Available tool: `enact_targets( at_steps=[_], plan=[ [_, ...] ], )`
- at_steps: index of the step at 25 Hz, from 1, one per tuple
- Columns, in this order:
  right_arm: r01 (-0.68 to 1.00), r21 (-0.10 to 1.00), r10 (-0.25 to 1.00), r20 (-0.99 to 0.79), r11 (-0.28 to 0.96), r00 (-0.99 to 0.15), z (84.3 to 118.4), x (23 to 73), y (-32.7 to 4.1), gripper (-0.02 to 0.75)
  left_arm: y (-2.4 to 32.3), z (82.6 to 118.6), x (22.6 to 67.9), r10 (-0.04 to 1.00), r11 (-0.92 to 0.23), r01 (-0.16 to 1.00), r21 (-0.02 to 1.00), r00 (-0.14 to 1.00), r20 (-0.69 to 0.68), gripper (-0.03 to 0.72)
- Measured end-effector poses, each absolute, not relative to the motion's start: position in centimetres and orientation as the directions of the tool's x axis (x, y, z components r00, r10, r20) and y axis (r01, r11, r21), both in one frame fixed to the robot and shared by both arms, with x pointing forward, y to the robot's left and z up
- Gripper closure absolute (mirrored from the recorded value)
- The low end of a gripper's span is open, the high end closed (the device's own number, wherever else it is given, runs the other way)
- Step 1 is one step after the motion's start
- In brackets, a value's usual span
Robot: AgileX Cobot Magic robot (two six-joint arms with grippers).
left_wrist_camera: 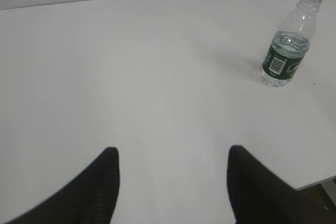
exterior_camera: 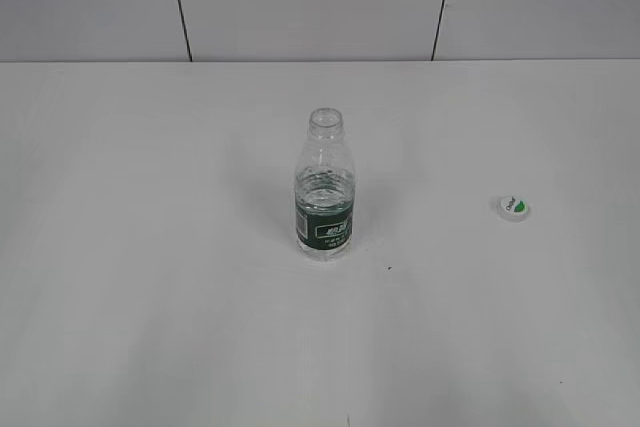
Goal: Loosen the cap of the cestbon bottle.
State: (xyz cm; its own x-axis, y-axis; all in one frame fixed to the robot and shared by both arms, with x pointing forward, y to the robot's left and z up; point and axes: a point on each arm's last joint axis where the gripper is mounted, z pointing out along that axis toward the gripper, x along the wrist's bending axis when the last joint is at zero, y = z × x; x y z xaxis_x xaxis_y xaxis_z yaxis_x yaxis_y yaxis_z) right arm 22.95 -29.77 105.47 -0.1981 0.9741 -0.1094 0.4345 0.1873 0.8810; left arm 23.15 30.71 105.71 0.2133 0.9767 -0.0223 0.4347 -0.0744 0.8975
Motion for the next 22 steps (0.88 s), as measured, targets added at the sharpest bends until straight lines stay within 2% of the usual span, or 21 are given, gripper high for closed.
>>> enact_targets(
  at_steps=[7, 12, 16, 22],
  plan=[
    [0.437, 0.881, 0.976, -0.110, 0.183, -0.187, 105.47, 22.96, -29.87, 0.267, 31.04, 105.73, 23.22, 0.984, -0.089, 0.429, 0.899, 0.177, 0.013, 0.290],
    [0.440, 0.877, 0.979, -0.135, 0.191, -0.154, 105.47, 22.99, -30.10, 0.267, 30.99, 105.74, 23.11, 0.998, -0.042, 0.436, 0.899, 0.063, 0.017, 0.308],
    [0.455, 0.877, 0.988, -0.136, 0.157, -0.079, 105.46, 22.98, -30.04, 0.267, 30.80, 105.73, 23.03, 1.000, 0.002, 0.439, 0.898, -0.013, 0.004, 0.316],
    [0.458, 0.877, 0.989, -0.136, 0.146, -0.055, 105.46, 22.98, -30.02, 0.267, 30.34, 105.70, 23.01, 0.999, 0.041, 0.441, 0.897, -0.011, -0.041, 0.319]
  ],
)
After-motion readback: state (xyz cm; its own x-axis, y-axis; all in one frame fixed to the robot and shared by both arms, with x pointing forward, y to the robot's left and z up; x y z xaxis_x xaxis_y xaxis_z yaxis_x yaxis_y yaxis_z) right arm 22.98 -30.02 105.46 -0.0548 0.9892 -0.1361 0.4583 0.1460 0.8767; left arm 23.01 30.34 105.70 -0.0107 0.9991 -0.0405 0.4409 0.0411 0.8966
